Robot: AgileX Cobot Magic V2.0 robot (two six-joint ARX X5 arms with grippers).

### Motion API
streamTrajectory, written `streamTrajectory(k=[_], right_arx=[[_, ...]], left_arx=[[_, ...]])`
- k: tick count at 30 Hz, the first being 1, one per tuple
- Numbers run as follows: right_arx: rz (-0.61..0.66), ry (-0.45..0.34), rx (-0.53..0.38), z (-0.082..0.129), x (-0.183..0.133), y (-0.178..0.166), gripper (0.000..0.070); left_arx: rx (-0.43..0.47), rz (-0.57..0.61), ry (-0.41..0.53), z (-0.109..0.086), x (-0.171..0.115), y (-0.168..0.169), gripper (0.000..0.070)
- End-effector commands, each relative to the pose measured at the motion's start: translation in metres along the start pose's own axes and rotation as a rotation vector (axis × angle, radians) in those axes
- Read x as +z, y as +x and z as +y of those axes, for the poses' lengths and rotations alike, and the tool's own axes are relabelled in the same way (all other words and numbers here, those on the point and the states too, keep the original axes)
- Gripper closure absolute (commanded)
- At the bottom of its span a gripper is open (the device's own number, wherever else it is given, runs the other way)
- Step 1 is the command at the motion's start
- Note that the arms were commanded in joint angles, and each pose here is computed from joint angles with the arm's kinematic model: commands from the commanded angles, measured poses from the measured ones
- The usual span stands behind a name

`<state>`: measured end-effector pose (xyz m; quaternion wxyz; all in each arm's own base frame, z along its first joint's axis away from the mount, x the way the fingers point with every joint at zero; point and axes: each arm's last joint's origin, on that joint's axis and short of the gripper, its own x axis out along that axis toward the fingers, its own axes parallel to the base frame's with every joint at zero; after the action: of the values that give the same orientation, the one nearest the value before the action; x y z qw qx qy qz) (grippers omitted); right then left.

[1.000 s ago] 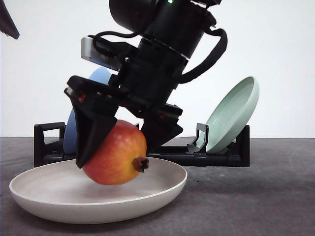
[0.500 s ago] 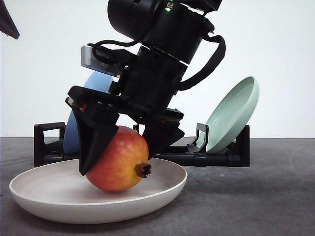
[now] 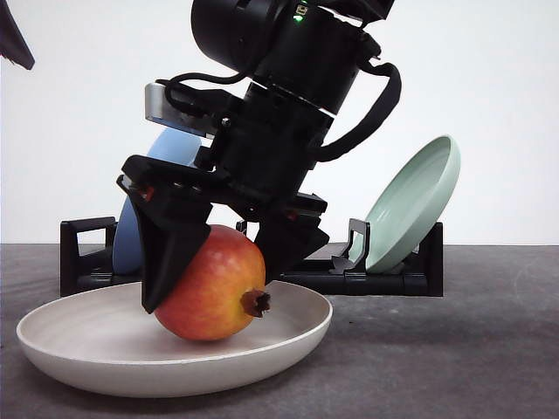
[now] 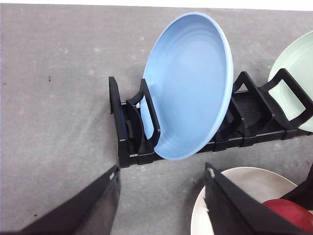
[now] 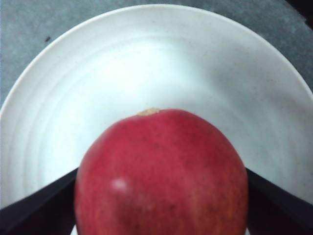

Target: Place pomegranate in white plate

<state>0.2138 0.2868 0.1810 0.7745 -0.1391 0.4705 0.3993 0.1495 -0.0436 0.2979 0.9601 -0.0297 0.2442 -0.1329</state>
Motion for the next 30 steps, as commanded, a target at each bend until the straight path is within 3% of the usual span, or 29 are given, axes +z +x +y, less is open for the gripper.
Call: streamTrajectory(k=[1,7,18,25,30], right_arx=[[-0.007,-0.001,0.006,0.004,0.004,0.004,0.0093],[-0.008,0.0,0.007,0.005,0.004,0.004,0.0034],[-0.142,-0.009,-0.032,0.004,0.001,-0.039,0.0035],[-0.325,0.024,0.083,-0.019,-0.022,-0.082,0.0036],[-0.392,0.084,0.082,-0.049,-0.041,-0.111,0.0037]], left_arx=[[-0.005,-0.005,0.004,-0.001,0.002,0.001,0.0386],[-0.005,-0.005,0.004,-0.001,0.002,0.001,0.0386],[-0.005,-0.006,0.004,-0.001,0.002,0.001,0.0386],[-0.005,-0.006,0.004,-0.001,0.002,0.001,0.0386],[-0.005,-0.006,0.003,-0.001,0.002,0.001,0.0386]])
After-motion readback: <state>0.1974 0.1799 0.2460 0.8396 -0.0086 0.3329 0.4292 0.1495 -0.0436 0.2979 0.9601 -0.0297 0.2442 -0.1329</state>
